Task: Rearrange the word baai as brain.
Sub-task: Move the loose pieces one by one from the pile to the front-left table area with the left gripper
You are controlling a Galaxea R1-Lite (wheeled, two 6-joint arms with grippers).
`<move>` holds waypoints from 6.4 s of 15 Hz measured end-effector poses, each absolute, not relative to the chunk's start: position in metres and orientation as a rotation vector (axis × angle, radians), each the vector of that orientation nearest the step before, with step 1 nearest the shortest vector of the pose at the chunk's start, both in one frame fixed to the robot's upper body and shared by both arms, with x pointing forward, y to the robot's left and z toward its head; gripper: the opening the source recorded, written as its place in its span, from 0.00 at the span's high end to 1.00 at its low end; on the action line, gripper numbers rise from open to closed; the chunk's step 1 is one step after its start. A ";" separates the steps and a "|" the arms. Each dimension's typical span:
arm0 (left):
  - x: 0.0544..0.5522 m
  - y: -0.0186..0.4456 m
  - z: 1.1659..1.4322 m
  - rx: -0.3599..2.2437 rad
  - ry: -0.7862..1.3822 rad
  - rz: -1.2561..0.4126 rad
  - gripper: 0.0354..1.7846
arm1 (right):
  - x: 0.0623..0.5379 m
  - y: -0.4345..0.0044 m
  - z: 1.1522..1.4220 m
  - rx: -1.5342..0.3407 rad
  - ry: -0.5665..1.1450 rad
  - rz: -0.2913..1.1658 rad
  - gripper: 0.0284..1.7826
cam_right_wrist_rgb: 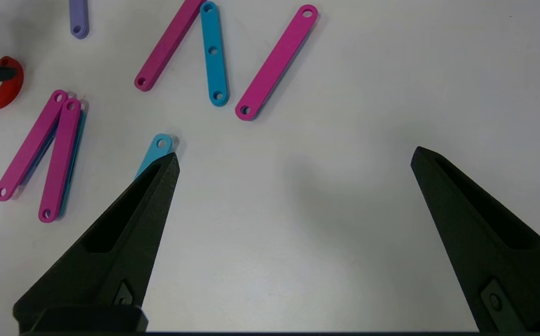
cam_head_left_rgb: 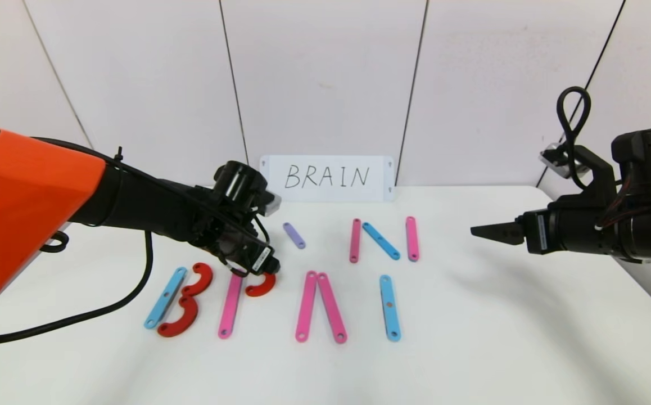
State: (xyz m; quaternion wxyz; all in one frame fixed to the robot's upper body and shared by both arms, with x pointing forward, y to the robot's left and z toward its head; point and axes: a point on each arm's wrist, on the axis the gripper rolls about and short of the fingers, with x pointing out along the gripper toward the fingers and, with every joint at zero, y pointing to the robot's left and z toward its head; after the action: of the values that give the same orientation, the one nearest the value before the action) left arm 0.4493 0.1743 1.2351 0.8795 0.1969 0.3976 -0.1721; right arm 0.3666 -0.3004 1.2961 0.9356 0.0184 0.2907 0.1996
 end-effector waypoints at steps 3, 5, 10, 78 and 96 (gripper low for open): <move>0.451 0.174 1.232 0.413 0.835 -0.354 0.02 | 0.367 -0.301 1.296 0.038 0.595 0.406 0.02; 0.452 0.175 1.230 0.416 0.843 -0.349 0.02 | 0.367 -0.300 1.296 0.037 0.594 0.407 0.02; 0.452 0.179 1.229 0.439 0.856 -0.308 0.02 | 0.367 -0.300 1.296 0.037 0.594 0.407 0.02; 0.344 0.111 1.255 -0.324 0.807 0.293 0.86 | 0.368 -0.301 1.294 0.038 0.599 0.407 0.02; 0.330 0.098 1.213 -0.341 0.846 0.403 0.86 | 0.368 -0.301 1.294 0.038 0.601 0.404 0.02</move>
State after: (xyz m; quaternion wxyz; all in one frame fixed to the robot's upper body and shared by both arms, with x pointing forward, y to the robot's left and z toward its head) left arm 0.3304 0.0985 1.2133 0.8783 -0.1635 0.4055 0.1932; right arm 0.3682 -0.3007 1.2937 0.9349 0.0186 0.2941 0.1976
